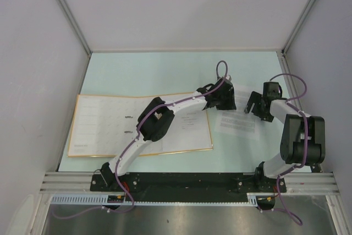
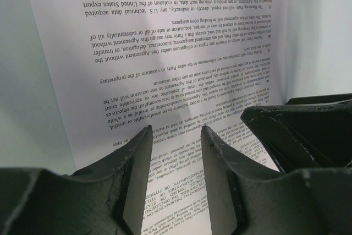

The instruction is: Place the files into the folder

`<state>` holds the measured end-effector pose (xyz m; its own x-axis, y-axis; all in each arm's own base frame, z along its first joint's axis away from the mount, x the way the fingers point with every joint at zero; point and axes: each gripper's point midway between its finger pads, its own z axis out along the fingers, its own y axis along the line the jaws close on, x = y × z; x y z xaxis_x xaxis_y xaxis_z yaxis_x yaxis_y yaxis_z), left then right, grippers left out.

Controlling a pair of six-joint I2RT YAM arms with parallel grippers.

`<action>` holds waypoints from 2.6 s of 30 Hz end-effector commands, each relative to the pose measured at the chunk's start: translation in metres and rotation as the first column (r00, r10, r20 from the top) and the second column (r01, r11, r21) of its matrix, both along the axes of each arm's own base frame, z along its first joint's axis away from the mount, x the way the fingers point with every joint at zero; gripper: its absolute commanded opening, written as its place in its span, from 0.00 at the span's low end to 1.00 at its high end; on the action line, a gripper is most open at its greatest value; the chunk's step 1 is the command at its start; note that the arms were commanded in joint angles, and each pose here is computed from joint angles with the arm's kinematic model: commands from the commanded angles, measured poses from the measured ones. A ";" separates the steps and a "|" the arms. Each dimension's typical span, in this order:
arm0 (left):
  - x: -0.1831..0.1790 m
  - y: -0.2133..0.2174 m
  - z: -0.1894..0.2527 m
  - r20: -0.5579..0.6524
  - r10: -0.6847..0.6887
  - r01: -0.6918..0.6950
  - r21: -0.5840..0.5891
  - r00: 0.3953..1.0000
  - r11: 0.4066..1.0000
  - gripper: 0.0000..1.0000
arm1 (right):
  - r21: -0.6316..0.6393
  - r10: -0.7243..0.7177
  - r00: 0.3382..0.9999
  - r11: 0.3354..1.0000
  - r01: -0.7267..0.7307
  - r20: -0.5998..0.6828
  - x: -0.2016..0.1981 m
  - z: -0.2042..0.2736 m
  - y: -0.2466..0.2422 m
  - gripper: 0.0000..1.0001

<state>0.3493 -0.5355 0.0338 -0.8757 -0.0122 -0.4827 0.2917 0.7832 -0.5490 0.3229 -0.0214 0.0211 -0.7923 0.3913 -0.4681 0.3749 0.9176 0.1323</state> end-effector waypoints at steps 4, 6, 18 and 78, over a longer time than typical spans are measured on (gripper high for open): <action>-0.013 0.009 -0.039 -0.102 0.006 -0.002 0.038 0.995 0.999 0.46 | 0.197 0.092 0.996 0.976 -0.093 0.012 0.002 -0.017 0.040 0.87; -0.012 0.010 -0.039 -0.105 0.006 -0.002 0.037 0.994 0.999 0.46 | 0.222 0.106 0.994 0.969 -0.111 0.034 0.004 -0.013 0.045 0.86; -0.012 0.013 -0.040 -0.114 -0.001 0.006 0.036 0.993 0.999 0.47 | 0.467 0.014 0.979 0.878 -0.109 0.202 0.001 0.033 0.056 0.87; -0.008 0.025 -0.025 -0.115 -0.060 0.060 -0.001 0.992 0.998 0.50 | 0.361 0.005 0.949 0.924 -0.125 0.315 0.004 0.045 0.053 0.44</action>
